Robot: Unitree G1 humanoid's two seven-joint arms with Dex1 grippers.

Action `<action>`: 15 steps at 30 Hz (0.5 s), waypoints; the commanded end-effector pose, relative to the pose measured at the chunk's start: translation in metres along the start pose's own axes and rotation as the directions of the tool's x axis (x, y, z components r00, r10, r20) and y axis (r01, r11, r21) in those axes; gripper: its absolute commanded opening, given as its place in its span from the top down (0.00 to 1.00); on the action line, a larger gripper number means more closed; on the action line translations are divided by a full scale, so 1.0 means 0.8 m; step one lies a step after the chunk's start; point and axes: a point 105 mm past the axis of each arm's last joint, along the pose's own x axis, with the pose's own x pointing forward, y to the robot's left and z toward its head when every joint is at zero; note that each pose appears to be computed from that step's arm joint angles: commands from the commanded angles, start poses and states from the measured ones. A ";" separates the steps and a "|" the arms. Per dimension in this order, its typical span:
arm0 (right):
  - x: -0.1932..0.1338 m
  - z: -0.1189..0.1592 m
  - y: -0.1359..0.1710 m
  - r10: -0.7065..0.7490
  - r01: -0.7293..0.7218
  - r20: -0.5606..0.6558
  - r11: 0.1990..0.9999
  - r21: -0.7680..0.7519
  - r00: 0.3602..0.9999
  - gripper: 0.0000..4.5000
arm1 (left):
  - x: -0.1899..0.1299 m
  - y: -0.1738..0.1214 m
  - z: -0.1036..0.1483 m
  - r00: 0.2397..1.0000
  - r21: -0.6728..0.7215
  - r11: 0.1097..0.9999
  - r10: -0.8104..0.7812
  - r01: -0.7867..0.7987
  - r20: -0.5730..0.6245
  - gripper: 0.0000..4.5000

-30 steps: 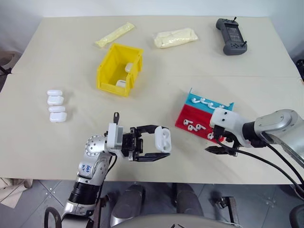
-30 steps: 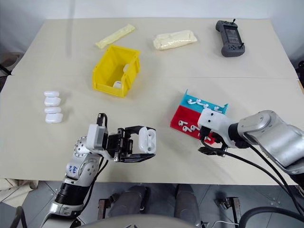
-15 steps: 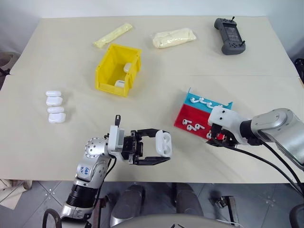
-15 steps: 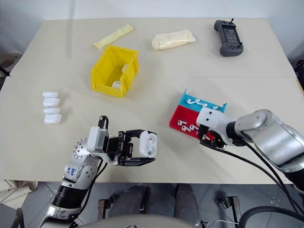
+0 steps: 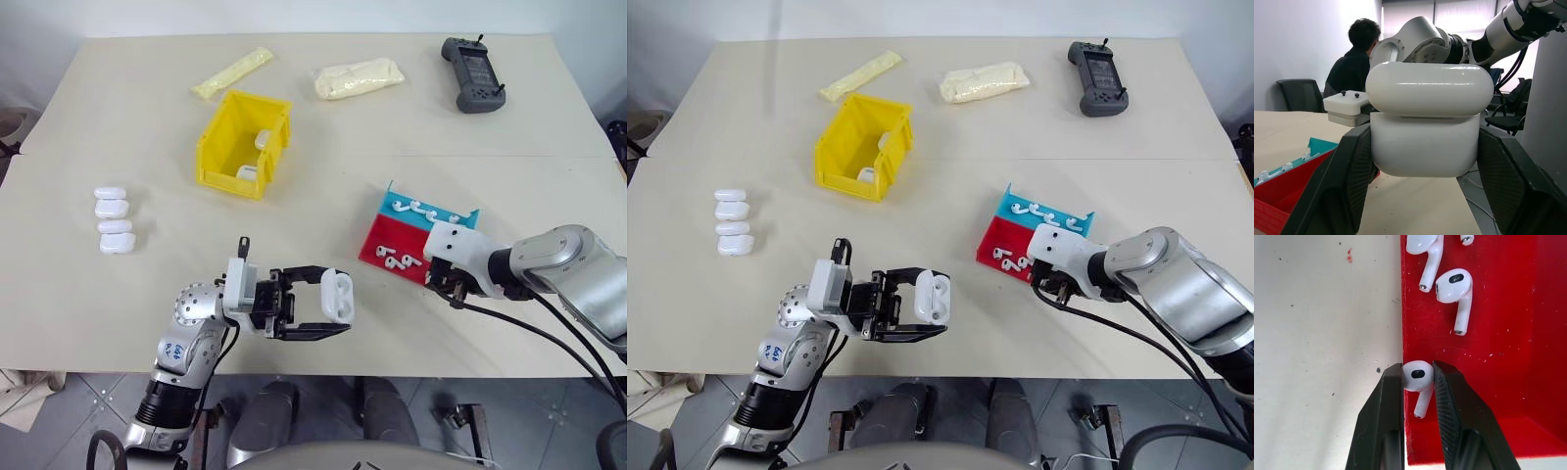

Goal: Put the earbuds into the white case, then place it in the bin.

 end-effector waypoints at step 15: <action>-0.067 0.048 0.006 0.015 0.032 0.587 0.997 -0.070 0.809 0.89 | -0.004 0.026 0.002 0.999 0.039 0.998 -0.052 0.052 0.011 0.38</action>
